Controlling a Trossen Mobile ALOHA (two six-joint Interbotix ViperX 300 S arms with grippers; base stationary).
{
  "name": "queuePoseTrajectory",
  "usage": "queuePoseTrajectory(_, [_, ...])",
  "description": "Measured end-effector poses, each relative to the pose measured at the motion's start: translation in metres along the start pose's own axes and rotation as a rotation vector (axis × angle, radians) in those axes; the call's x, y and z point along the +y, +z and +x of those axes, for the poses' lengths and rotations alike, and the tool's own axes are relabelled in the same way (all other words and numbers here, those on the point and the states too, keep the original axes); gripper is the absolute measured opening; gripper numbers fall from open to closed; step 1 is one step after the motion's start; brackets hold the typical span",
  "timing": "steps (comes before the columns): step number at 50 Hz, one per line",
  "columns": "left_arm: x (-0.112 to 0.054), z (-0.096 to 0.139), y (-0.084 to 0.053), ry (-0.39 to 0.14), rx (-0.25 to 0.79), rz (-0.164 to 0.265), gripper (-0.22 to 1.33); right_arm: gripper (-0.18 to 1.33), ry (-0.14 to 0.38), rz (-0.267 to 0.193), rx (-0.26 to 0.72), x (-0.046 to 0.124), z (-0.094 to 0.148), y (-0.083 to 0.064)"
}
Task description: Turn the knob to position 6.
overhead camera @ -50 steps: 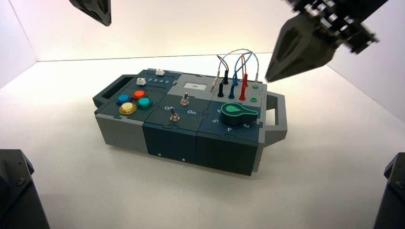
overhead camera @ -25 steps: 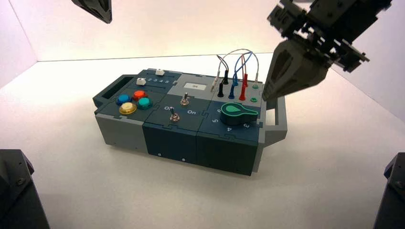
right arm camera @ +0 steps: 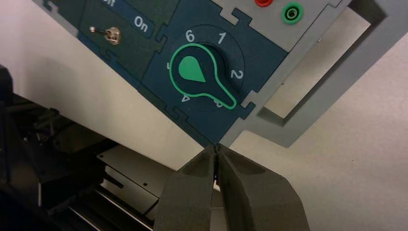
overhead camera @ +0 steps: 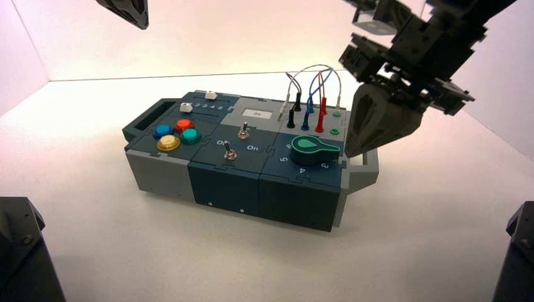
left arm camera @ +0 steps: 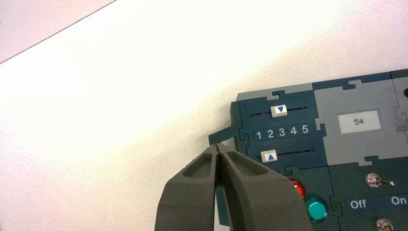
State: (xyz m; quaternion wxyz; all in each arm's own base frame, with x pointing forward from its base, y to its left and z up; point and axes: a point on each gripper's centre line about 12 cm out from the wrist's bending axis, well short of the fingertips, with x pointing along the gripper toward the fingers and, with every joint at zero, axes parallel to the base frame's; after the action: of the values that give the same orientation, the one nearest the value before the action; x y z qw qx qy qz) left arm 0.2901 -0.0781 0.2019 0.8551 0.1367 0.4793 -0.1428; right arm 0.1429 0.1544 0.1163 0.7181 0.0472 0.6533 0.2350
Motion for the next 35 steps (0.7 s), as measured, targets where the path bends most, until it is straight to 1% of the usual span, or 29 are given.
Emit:
queuePoseTrajectory(11, [0.000,0.000,0.000,0.000,-0.003,0.000,-0.16,-0.14,-0.005,-0.016,0.026,0.007,0.010,0.004])
queuePoseTrajectory(18, [0.000,0.000,0.000,0.000,-0.003,0.000,-0.16,-0.14,-0.008,-0.012,0.026,0.008,0.012,0.007])
queuePoseTrajectory(35, [0.000,0.000,0.001,0.001,-0.009,0.000,-0.16,-0.14,-0.018,-0.007,0.026,0.006,0.017,0.008])
